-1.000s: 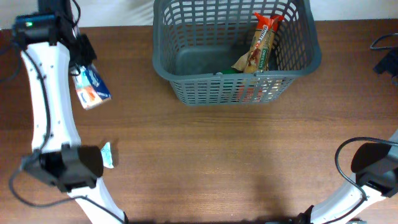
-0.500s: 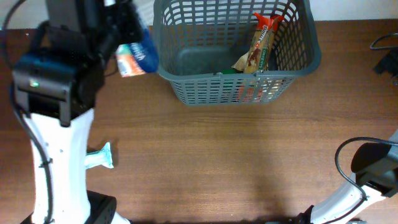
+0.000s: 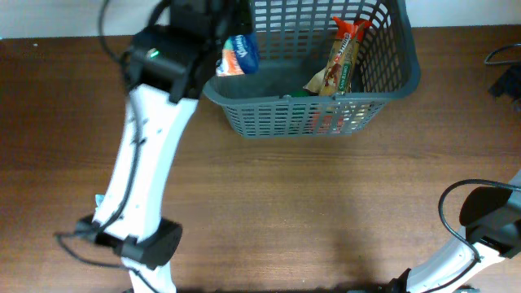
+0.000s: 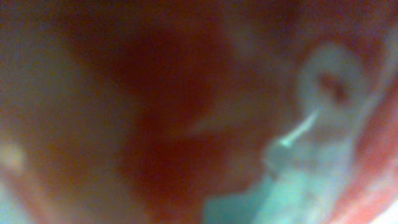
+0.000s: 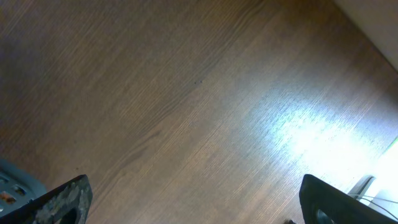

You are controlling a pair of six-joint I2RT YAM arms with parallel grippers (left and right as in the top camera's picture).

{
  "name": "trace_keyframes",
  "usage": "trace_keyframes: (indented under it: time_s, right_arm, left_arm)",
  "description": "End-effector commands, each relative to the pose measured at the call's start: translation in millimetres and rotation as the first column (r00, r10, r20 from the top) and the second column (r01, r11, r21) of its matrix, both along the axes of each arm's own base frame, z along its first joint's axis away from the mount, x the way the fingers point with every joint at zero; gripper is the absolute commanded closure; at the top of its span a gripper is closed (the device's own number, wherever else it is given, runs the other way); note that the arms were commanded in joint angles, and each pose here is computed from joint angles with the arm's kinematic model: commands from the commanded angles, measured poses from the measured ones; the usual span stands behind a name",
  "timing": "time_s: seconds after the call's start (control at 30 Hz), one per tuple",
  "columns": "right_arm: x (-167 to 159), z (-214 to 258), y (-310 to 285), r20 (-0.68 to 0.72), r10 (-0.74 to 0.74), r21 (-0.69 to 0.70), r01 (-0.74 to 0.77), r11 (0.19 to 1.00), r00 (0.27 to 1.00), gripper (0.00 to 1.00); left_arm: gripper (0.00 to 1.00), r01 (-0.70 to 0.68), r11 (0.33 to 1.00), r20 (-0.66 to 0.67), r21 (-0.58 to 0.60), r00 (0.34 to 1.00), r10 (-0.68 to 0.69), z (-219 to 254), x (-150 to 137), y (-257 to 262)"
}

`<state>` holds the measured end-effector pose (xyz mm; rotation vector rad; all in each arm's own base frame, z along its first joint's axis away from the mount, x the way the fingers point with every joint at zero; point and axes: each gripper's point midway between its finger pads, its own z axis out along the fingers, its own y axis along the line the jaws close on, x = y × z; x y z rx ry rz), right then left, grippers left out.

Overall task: Pack container
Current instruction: 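Lower the tissue pack into the basket with the left gripper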

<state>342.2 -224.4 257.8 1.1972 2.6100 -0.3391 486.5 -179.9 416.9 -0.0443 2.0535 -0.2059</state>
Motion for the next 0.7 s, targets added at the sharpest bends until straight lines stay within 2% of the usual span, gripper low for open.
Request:
trace_keyframes:
  time_s: [0.0, 0.17, 0.3, 0.33, 0.4, 0.67]
  right_arm:
    - [-2, 1, -2, 0.009, -0.018, 0.001, 0.018, 1.000, 1.000, 0.01]
    - [-2, 1, -2, 0.009, -0.018, 0.001, 0.018, 1.000, 1.000, 0.01]
    - [-2, 1, -2, 0.009, -0.017, 0.001, 0.017, 1.000, 1.000, 0.01]
    - [-2, 1, -2, 0.009, -0.017, 0.001, 0.017, 1.000, 1.000, 0.01]
    - [-2, 1, -2, 0.009, -0.018, 0.001, 0.018, 1.000, 1.000, 0.01]
    - [-2, 1, -2, 0.009, -0.018, 0.001, 0.018, 1.000, 1.000, 0.01]
  left_arm:
    - [0.98, 0.022, 1.000, -0.037, -0.012, 0.999, -0.022, -26, 16, -22]
    - [0.97, 0.046, 0.999, -0.100, 0.019, 0.994, -0.044, -63, 27, -42]
    - [0.85, 0.063, 0.997, -0.152, 0.043, 0.987, -0.055, -92, 32, -54]
    - [0.75, 0.064, 0.997, -0.165, 0.049, 0.985, -0.055, -99, 34, -56]
    - [0.69, 0.064, 0.996, -0.177, 0.055, 0.983, -0.054, -105, 36, -57]
    - [0.67, 0.067, 0.996, -0.201, 0.067, 0.978, -0.052, -114, 35, -57]
